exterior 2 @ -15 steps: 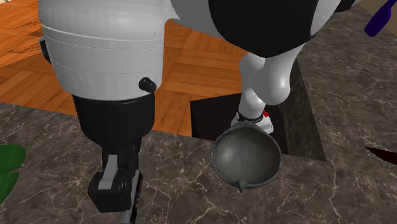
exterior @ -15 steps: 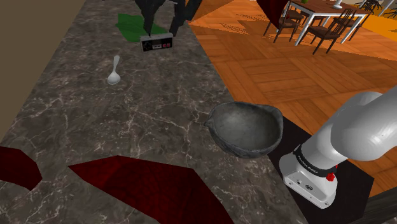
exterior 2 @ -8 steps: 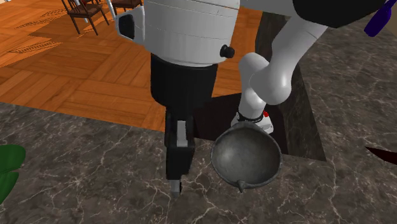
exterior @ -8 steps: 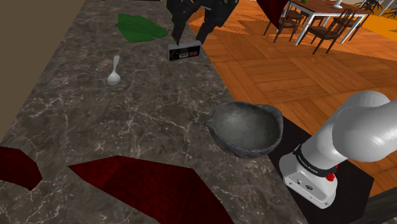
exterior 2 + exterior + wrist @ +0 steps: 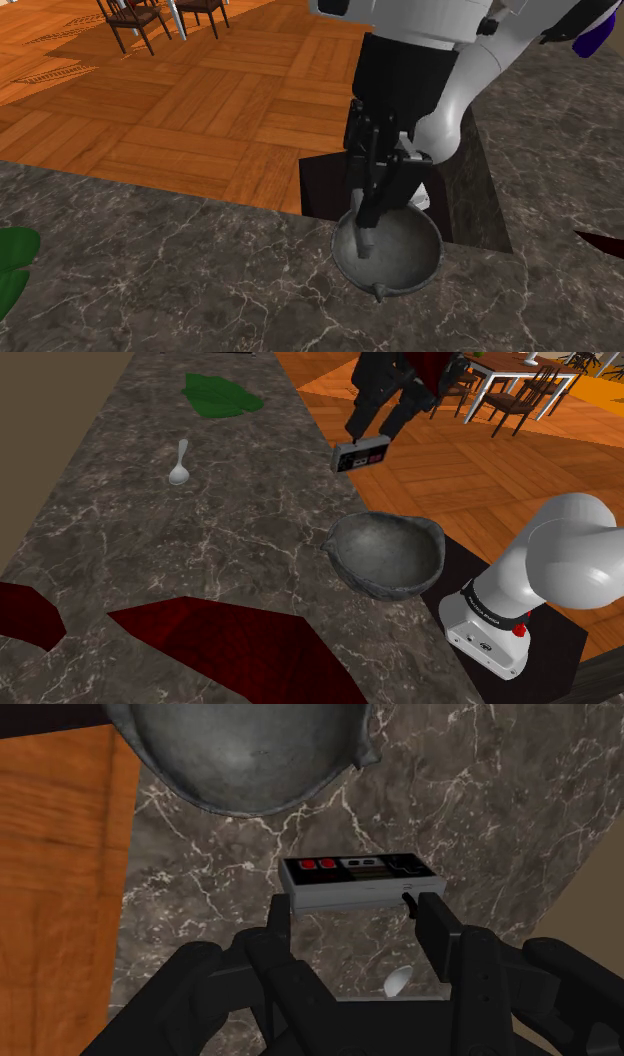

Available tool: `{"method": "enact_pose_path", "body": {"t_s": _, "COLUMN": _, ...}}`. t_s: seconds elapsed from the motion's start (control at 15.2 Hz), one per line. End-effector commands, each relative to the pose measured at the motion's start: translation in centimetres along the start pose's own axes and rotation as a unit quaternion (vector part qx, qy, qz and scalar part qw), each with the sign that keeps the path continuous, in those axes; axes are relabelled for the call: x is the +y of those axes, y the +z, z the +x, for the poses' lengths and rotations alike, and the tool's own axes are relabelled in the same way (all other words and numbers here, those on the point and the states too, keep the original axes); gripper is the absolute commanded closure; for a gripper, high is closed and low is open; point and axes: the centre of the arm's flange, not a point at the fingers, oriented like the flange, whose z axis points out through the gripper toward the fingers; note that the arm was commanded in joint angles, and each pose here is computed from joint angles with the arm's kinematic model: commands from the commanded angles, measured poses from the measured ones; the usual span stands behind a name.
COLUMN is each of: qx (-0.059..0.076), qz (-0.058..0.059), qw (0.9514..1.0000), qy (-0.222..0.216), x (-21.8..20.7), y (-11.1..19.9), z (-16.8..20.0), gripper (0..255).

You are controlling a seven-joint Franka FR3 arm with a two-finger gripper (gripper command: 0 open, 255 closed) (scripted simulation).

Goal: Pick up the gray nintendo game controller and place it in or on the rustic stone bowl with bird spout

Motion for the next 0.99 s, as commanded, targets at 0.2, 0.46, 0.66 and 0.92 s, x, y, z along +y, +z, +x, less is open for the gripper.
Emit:
{"method": "enact_pose_path", "body": {"t_s": 0.2, "qx": 0.000, "qz": 0.000, "qw": 1.0000, "qy": 0.000, "x": 2.2, "y": -2.3, "z": -6.0, "gripper": 255}}
{"method": "enact_pose_path", "body": {"t_s": 0.46, "qx": 0.000, "qz": 0.000, "qw": 1.0000, "qy": 0.000, "x": 2.8, "y": -0.3, "z": -6.4, "gripper": 255}}
{"method": "enact_pose_path", "body": {"t_s": 0.66, "qx": 0.000, "qz": 0.000, "qw": 1.0000, "qy": 0.000, "x": 3.3, "y": 1.1, "z": -6.7, "gripper": 255}}
{"method": "enact_pose_path", "body": {"t_s": 0.92, "qx": 0.000, "qz": 0.000, "qw": 1.0000, "qy": 0.000, "x": 3.8, "y": 3.1, "z": -7.1, "gripper": 255}}
